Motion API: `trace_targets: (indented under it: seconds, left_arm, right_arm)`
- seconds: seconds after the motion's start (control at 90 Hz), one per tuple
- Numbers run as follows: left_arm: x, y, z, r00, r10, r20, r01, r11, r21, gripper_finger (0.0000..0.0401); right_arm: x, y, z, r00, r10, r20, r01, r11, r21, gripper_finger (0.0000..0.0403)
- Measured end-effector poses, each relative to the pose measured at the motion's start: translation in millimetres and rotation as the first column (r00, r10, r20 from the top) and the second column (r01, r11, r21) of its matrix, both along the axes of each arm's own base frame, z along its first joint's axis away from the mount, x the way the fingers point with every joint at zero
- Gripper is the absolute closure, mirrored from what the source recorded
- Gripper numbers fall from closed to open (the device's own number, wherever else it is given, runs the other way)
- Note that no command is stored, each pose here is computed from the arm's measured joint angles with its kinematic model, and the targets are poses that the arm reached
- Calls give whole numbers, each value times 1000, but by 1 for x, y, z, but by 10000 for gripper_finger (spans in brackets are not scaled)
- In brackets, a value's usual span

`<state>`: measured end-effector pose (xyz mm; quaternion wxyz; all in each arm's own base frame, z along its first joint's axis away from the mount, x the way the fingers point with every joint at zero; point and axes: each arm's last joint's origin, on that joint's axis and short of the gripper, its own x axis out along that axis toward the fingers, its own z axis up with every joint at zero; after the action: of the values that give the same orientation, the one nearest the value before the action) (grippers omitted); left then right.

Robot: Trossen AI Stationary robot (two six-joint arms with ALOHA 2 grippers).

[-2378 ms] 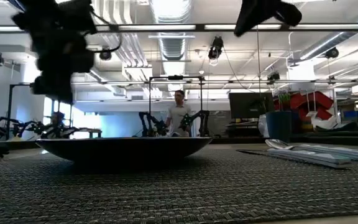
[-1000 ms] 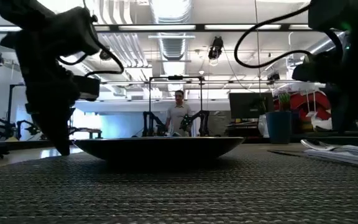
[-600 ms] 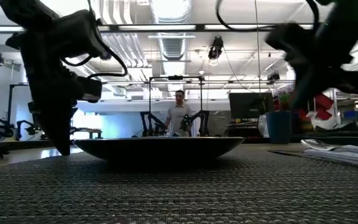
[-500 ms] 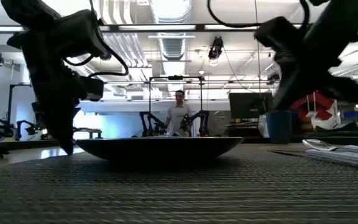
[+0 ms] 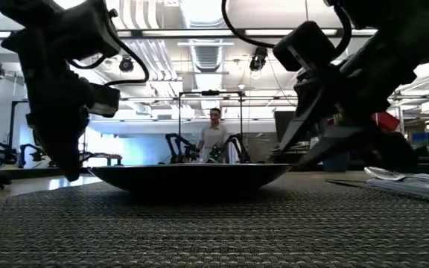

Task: Set table place
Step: Adjust the white and blue plate on the dark blue table mat

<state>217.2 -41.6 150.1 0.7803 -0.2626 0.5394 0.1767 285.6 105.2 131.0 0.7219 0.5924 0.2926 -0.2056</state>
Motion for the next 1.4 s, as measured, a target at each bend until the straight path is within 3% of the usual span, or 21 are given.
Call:
trace_targets:
  seconds: [0.111, 0.222, 0.689, 1.111, 1.4]
  left_arm:
    - [0, 0, 0, 1000, 1, 2, -1, 1000, 3, 347]
    - [1, 0, 0, 1000, 2, 6, -2, 1000, 6, 341]
    - [4, 0, 0, 999, 4, 44, -5, 1000, 17, 339]
    - [3, 0, 0, 999, 5, 46, -6, 1000, 27, 341]
    - [3, -1, 0, 999, 0, 48, -1, 1000, 19, 342]
  right_arm:
    - [1, 0, -5, 1000, -11, -17, 11, 1000, 4, 236]
    - [2, 0, -10, 999, -28, -16, 28, 1000, 11, 240]
    - [15, -7, -6, 996, -42, 83, 44, 999, -28, 395]
    - [14, 22, 8, 991, 65, 121, -68, 997, 22, 402]
    - [-1, 34, 33, 995, 104, 9, -104, 994, -21, 403]
